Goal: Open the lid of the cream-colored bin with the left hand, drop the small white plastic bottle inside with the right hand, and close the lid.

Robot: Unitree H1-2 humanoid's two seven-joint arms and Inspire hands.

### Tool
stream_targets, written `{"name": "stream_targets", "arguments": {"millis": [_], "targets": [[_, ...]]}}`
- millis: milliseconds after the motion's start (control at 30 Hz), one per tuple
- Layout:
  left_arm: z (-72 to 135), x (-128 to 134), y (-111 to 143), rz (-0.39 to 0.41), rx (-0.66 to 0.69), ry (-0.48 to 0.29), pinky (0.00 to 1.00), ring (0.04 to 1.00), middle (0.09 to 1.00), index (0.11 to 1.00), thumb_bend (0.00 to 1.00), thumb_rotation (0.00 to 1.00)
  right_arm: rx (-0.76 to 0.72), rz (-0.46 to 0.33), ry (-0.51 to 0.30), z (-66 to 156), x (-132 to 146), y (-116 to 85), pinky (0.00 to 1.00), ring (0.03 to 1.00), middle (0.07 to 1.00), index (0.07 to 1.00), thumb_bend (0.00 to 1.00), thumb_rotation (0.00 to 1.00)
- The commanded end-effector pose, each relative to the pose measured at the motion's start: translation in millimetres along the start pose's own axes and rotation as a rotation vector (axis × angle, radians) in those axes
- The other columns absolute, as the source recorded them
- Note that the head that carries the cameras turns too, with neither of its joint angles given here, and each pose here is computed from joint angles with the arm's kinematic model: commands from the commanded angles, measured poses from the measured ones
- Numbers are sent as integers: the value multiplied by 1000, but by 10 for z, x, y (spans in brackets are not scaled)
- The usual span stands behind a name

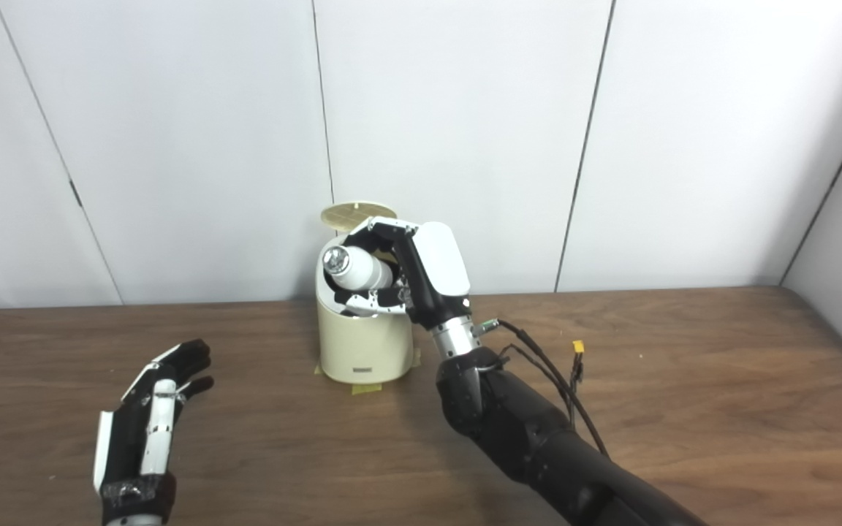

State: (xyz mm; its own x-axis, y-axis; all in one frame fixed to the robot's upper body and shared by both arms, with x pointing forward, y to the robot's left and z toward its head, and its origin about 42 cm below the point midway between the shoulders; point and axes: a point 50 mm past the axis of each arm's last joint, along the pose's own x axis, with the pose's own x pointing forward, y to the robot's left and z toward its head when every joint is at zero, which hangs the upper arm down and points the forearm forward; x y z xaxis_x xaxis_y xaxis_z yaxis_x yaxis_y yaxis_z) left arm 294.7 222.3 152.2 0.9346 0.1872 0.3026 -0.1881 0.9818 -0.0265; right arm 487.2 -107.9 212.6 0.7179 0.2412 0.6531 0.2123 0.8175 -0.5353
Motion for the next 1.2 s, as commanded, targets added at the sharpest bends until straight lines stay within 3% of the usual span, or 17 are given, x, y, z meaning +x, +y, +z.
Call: {"name": "stream_targets", "arguments": {"millis": [0, 100, 233, 267, 333, 400, 600, 1167], "targets": [[148, 112, -54, -9, -13, -81, 746, 800, 774, 747, 183, 770, 50, -36, -44, 134, 206, -59, 476, 516, 497, 482, 530, 0], [148, 111, -56, -7, -14, -80, 740, 797, 772, 744, 181, 763, 55, -32, -39, 131, 207, -59, 493, 533, 570, 489, 523, 121], [152, 111, -56, -8, -12, -78, 741, 798, 773, 747, 179, 765, 59, -25, -33, 127, 204, -59, 506, 545, 588, 491, 522, 135], [152, 111, -56, -8, -13, -78, 743, 800, 776, 749, 180, 766, 60, -23, -31, 126, 203, -59, 517, 552, 596, 558, 779, 101], [152, 110, -57, -8, -14, -78, 745, 801, 776, 749, 179, 768, 64, -19, -27, 123, 201, -58, 531, 561, 605, 599, 914, 84], [151, 111, -55, -9, -13, -80, 743, 801, 776, 749, 176, 768, 67, -14, -23, 121, 199, -59, 556, 586, 635, 638, 959, 90], [150, 111, -52, -9, -13, -77, 746, 801, 775, 747, 182, 759, 72, -12, -16, 115, 194, -66, 604, 649, 685, 692, 978, 107], [134, 120, -62, -9, -9, -78, 738, 796, 772, 745, 177, 762, 71, -31, -15, 108, 193, -92, 574, 622, 662, 652, 952, 96]]}}
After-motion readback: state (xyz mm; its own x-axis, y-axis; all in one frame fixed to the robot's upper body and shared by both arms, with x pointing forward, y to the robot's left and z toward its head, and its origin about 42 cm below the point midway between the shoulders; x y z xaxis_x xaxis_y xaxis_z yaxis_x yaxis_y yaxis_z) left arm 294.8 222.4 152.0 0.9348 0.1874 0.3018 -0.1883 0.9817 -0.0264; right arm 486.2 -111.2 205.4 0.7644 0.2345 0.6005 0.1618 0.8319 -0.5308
